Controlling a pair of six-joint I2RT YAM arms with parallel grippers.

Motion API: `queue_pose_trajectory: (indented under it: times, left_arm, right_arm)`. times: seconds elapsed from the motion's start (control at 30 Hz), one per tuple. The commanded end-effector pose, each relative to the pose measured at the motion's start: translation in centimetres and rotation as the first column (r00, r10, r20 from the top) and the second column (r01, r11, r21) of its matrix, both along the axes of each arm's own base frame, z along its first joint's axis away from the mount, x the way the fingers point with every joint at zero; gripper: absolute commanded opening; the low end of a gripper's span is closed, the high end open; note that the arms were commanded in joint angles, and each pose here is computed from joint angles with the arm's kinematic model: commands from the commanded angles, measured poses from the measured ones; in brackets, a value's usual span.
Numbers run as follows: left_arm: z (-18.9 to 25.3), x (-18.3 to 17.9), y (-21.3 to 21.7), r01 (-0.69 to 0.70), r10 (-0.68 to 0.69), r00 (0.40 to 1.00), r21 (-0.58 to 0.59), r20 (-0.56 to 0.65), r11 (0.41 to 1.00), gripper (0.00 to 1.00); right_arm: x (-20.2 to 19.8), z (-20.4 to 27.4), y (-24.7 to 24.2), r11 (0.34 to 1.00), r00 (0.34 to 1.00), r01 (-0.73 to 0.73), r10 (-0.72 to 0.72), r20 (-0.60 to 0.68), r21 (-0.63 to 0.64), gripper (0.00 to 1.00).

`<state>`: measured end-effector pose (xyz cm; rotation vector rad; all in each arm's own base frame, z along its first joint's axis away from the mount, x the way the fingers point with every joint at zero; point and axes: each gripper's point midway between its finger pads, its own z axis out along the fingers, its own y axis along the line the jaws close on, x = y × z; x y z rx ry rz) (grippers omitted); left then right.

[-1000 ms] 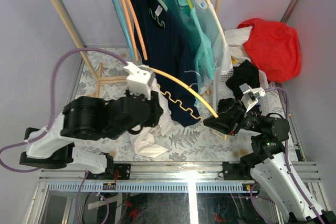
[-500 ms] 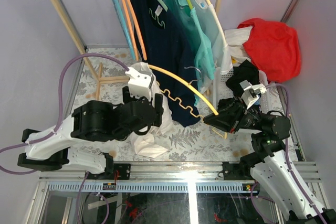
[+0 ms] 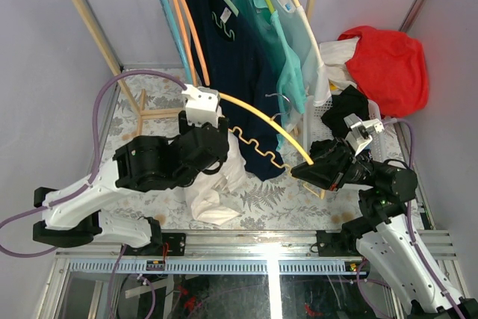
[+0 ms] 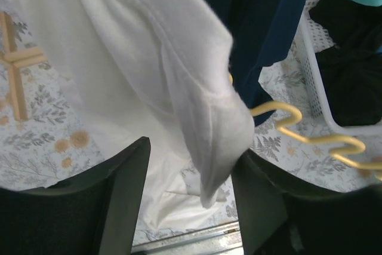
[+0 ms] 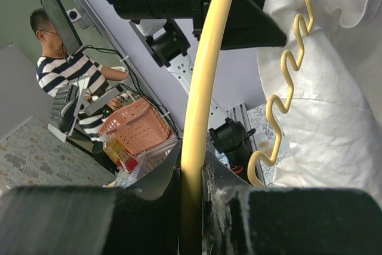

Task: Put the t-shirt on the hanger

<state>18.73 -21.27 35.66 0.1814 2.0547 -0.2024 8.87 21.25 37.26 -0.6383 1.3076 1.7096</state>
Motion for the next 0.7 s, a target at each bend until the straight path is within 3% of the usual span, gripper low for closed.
queue_pose_trajectory:
  times: [0.0, 0.1, 0.17, 0.37, 0.67]
  left_arm:
    - [2.9, 1.4, -1.3, 0.015, -0.01, 0.996, -0.066, 0.086, 0.998, 0.45]
    - [4.5, 0.7, -2.8, 0.105, -0.093, 0.992, -0.139, 0.088, 0.985, 0.2]
    - [5.6, 0.1, -3.4, 0.154, -0.14, 0.986, -0.185, 0.088, 0.97, 0.11]
    - [9.5, -1.1, -3.9, 0.252, -0.224, 0.966, -0.278, 0.131, 0.927, 0.07]
    - [14.1, -3.9, -6.0, 0.459, -0.409, 0.888, -0.379, 0.209, 0.804, 0.04]
  right_arm:
    - [-2.3, 5.0, -1.2, 0.994, 0.978, 0.019, -0.041, 0.204, 0.107, 0.0]
    - [-2.4, 5.4, -1.2, 0.993, 0.977, 0.021, -0.045, 0.21, 0.118, 0.0]
    - [-2.5, 5.8, -1.3, 0.992, 0.976, 0.017, -0.045, 0.215, 0.129, 0.0]
    - [-2.7, 7.1, -1.5, 0.988, 0.971, 0.019, -0.055, 0.233, 0.154, 0.0]
    - [-1.3, 7.1, -1.3, 0.987, 0.976, 0.074, -0.102, 0.195, 0.144, 0.0]
